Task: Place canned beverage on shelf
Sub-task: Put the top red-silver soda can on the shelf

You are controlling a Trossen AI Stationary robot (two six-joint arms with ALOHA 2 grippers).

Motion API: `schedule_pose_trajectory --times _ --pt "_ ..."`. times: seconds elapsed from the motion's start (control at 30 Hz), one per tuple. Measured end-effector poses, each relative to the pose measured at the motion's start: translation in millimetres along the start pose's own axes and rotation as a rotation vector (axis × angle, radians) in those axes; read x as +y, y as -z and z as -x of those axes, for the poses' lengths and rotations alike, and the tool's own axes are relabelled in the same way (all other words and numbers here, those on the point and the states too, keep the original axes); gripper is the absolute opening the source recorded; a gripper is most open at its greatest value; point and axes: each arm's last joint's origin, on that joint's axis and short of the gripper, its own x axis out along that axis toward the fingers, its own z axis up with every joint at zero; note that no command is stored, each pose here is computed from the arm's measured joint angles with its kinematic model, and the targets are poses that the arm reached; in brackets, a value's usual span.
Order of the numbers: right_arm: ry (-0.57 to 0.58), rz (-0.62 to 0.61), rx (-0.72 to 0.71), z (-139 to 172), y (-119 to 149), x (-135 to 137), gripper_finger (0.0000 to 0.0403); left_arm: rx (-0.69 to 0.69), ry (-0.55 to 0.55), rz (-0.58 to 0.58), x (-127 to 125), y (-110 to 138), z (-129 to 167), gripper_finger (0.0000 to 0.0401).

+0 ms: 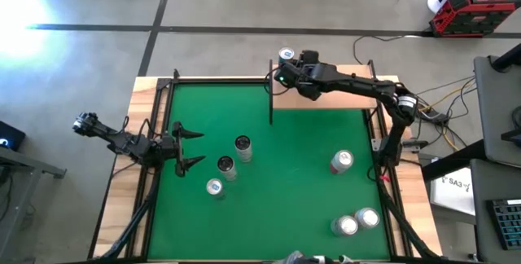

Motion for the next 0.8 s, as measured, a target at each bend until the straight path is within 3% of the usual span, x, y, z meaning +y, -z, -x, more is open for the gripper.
schedule_pose_trajectory --times 0.8 --pt "0.015 -0.040 0.002 -13 -8 -3 0.0295 0.000 0.000 0.000 0 0 0 0.0361"
